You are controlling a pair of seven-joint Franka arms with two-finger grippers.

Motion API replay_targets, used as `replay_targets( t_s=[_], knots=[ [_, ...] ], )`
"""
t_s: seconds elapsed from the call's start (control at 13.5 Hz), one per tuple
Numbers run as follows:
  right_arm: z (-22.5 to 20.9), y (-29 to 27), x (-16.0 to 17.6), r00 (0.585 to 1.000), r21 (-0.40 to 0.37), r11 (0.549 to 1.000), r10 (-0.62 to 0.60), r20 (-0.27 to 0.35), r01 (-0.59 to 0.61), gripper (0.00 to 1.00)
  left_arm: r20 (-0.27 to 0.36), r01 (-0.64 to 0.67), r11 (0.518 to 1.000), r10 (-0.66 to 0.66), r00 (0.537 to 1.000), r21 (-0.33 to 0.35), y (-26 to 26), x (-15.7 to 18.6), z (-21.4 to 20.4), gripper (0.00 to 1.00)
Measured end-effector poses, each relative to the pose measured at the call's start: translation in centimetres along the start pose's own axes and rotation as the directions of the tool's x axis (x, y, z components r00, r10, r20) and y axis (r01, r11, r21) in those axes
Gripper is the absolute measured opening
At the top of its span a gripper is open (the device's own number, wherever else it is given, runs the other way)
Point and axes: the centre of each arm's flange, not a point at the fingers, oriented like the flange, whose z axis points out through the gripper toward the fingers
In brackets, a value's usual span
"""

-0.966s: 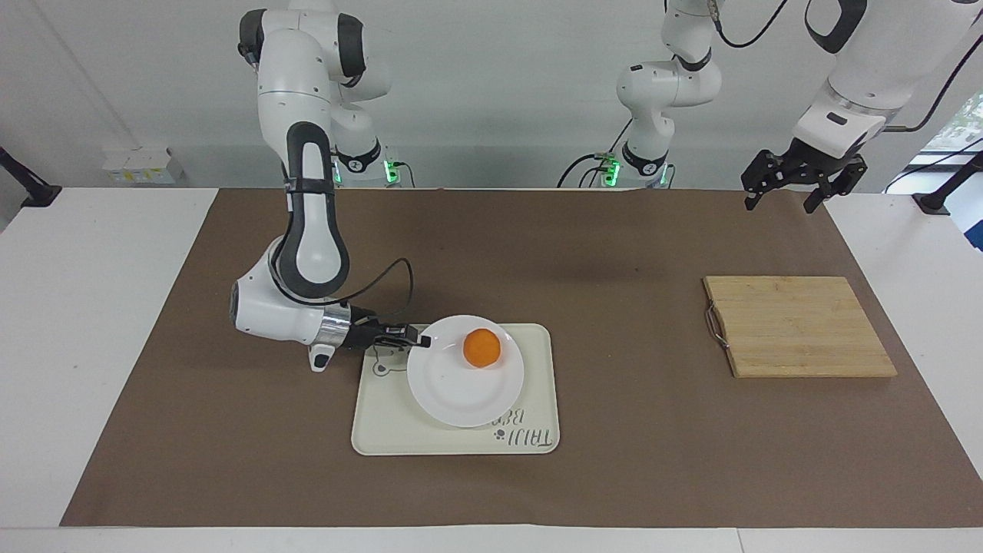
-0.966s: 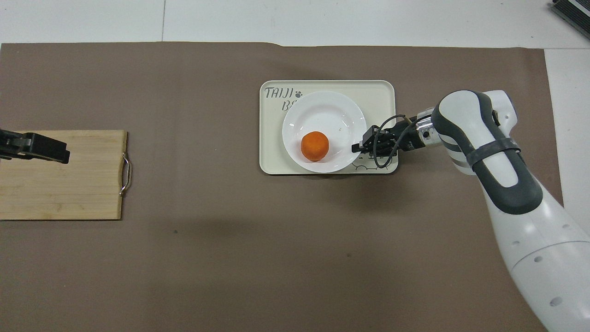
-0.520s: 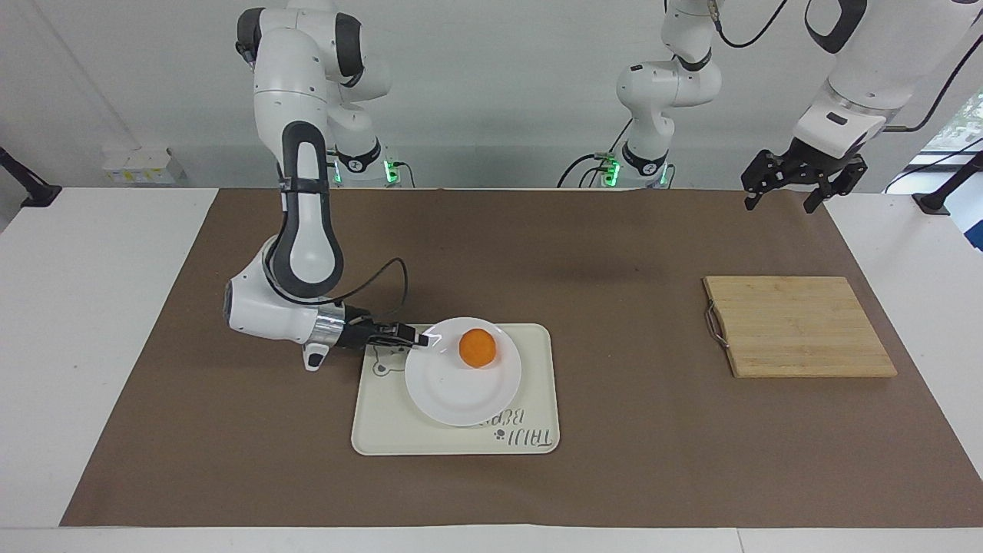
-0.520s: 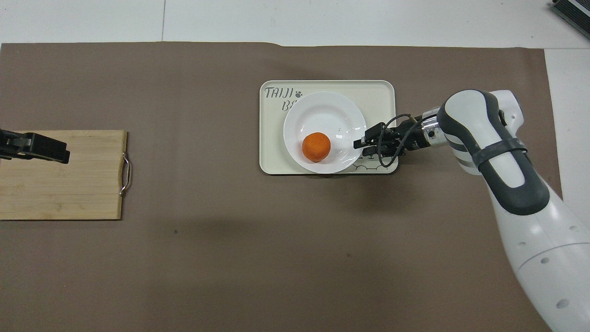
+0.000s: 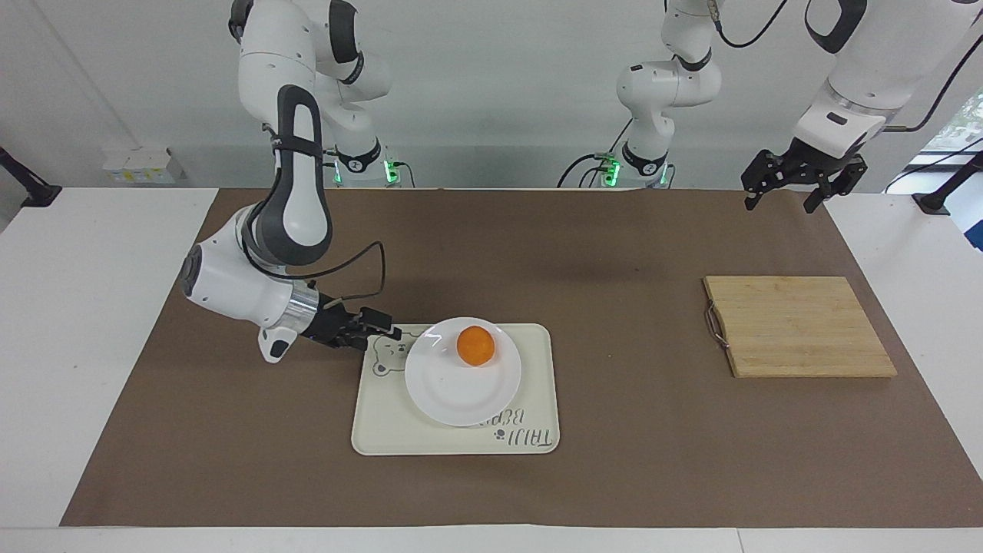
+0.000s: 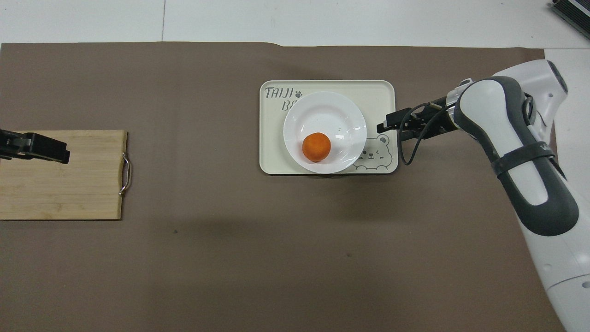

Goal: Place orange and plate with both arms

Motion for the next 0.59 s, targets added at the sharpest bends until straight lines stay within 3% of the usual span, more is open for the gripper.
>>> replay_targets(
  t_s=[0.3,0.59],
  knots=[
    [-5.7,-3.3,-1.0,0.997,-0.271,0.962,-0.056,-0.047,0.041,1.00,0.000,0.000,1.000,0.000,1.000,0.000,0.0,0.0,0.0,1.00],
    [-10.2,-5.1,-2.9,0.996,-0.366,0.930,-0.017,-0.082,-0.014,1.00,0.000,0.000,1.000,0.000,1.000,0.000,0.0,0.0,0.0,1.00]
  ],
)
